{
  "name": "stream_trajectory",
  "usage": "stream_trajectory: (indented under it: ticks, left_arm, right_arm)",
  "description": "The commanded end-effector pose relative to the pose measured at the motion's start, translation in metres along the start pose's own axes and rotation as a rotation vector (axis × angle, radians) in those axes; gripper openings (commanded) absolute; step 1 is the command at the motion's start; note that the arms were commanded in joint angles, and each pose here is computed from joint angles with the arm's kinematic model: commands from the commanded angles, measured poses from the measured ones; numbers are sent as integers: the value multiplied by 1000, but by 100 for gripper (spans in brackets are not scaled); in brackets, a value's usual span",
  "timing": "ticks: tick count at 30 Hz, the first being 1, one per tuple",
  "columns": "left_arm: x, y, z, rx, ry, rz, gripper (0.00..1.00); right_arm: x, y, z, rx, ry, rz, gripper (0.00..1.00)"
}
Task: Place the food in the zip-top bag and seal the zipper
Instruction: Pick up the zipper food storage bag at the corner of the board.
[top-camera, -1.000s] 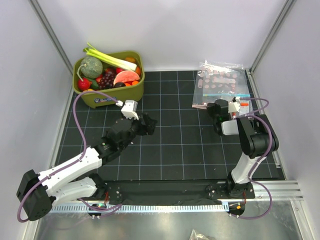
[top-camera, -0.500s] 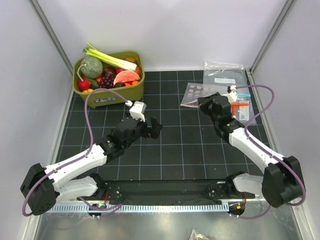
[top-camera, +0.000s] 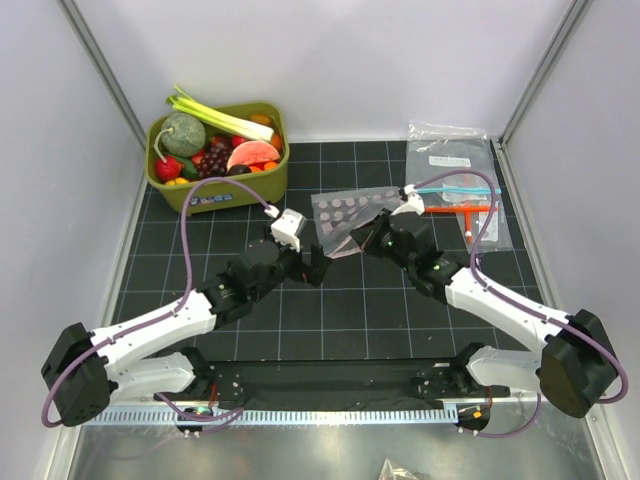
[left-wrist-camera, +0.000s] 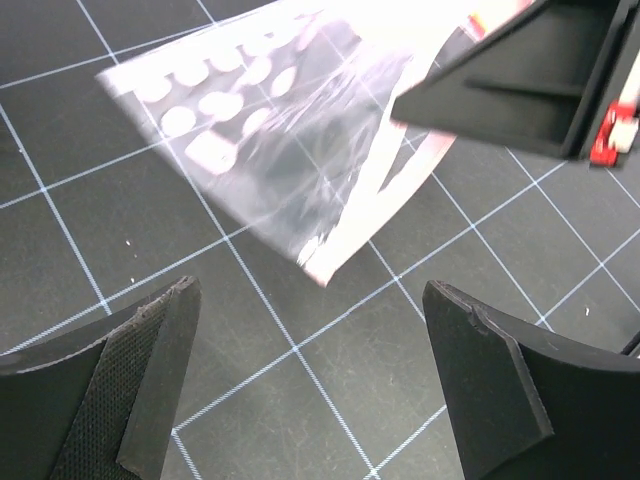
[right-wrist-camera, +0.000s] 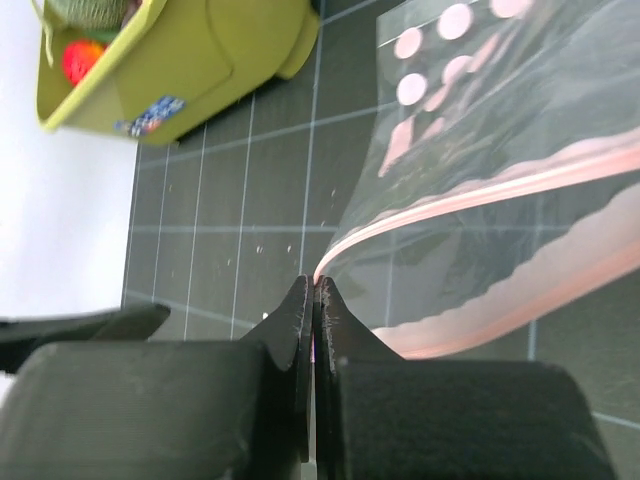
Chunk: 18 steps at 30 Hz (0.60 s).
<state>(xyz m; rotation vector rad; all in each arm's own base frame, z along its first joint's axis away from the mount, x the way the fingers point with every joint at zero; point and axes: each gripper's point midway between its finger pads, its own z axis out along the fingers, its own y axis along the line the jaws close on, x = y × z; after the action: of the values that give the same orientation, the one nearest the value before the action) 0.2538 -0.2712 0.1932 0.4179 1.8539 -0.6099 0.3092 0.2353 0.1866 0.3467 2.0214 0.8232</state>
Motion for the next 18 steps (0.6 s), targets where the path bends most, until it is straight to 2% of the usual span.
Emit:
stream_trajectory:
  ticks: [1, 16, 18]
  left_arm:
    - [-33, -12, 0, 44, -97, 9, 95]
    - [-13, -26, 22, 63, -10, 63, 82]
    - [-10, -26, 25, 55, 3, 72, 74]
  right_arm:
    - [-6, 27, -3, -88, -29, -35, 1]
    - [24, 58, -21, -167, 29, -27, 1]
    - [29, 62, -25, -184, 40, -25, 1]
